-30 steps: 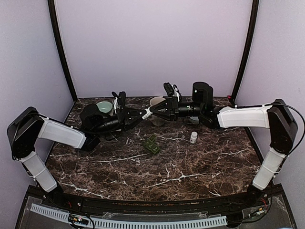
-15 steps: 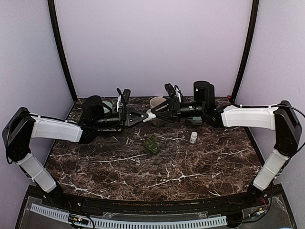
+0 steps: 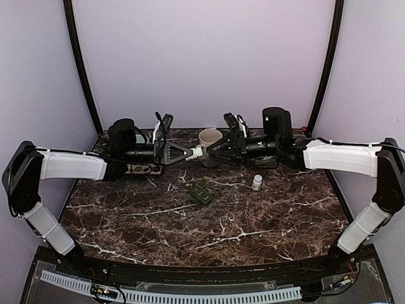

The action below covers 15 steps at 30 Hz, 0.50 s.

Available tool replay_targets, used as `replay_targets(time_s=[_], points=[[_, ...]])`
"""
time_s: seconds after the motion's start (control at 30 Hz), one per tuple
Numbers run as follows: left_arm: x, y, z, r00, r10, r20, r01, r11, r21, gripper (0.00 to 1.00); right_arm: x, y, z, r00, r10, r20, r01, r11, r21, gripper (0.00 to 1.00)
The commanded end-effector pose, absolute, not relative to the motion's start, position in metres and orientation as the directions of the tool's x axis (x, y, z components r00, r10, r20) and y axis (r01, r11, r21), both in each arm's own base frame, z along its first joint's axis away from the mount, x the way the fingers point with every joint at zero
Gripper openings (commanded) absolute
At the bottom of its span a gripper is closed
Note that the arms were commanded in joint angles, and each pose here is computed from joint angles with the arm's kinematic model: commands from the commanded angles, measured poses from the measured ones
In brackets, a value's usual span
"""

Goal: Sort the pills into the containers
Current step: Pass from the right arm to the left, then unscrew the lid of the pill bottle.

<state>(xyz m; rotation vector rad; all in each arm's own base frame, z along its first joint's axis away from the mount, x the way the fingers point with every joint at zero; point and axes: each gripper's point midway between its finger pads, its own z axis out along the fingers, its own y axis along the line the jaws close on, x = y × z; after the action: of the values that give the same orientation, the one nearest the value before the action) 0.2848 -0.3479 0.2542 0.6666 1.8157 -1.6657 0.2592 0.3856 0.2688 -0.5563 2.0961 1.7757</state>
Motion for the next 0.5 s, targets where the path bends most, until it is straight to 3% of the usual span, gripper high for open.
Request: replay_targets(time_s=[0.0,0.47], points=[[0.279,-0.349,0.272,-0.658,0.022,-0.753,0.753,0.021,-0.657,0.14,0.257,0.376,0.277,-0.848,-0.078,-0.524,-0.529,0.169,0.832,0.5],[0.278,-0.357,0.266,-0.668,0.094,-0.738,0.74,-0.023,-0.673,0.14,0.256,0.381,0.288,-0.84,-0.133,-0.527,-0.543,0.163,0.824,0.47]])
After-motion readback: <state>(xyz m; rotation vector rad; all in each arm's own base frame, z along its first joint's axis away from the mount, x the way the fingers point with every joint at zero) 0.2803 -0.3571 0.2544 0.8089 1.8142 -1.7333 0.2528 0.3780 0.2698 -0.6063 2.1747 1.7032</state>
